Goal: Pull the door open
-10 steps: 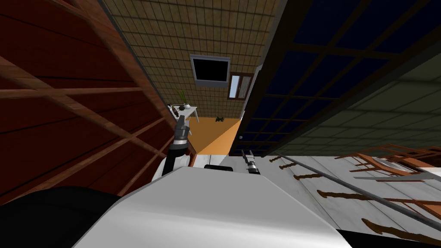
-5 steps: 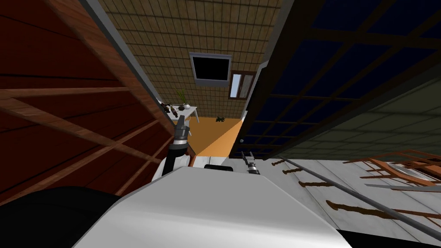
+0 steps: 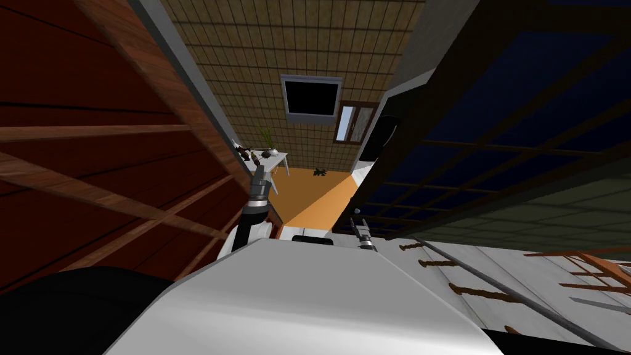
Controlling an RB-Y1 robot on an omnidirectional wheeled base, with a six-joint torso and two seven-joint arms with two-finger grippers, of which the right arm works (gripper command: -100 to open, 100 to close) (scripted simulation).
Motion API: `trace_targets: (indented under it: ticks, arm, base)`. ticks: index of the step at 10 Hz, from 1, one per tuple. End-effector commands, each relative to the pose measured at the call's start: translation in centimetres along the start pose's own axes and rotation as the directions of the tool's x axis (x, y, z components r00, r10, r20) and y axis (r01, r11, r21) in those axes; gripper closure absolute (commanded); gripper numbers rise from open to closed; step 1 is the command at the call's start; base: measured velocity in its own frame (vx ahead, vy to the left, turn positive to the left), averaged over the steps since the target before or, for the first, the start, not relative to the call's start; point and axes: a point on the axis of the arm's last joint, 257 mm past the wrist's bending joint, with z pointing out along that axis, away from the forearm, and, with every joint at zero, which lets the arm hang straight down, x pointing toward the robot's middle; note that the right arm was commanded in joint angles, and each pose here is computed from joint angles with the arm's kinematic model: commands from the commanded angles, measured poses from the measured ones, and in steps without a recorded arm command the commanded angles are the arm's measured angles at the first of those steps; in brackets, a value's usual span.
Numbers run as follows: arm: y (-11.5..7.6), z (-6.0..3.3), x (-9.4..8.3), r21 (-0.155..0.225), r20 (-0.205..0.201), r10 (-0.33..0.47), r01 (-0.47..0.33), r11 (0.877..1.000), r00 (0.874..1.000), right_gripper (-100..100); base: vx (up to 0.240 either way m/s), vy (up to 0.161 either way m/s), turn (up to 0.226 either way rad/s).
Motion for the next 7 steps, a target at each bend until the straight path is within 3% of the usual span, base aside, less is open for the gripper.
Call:
trace_targets:
  ticks: [1, 4, 5, 6, 7]
  arm:
    - [-1.7, -0.50, 0.1, 0.025, 0.000, 0.001, -0.001, 1.000, 1.000, -100]
    - [-4.8, -1.36, 0.0, 0.070, 0.001, 0.001, -0.001, 0.998, 1.000, -100]
    - [-4.3, -1.27, 0.1, 0.062, -0.001, 0.001, -0.001, 0.998, 1.000, -100]
    - [-4.3, -1.27, 0.1, 0.062, -0.001, 0.001, -0.001, 0.998, 1.000, 100]
    - [-4.3, -1.27, 0.1, 0.062, -0.001, 0.001, -0.001, 0.998, 1.000, 100]
  base:
    - [0.109, 0.029, 0.160]
    - [0.183, -0.009, 0.155]
    - [0.077, -0.025, 0.028]
    - [-0.011, 0.000, -0.041]
    - [-0.030, 0.002, -0.013]
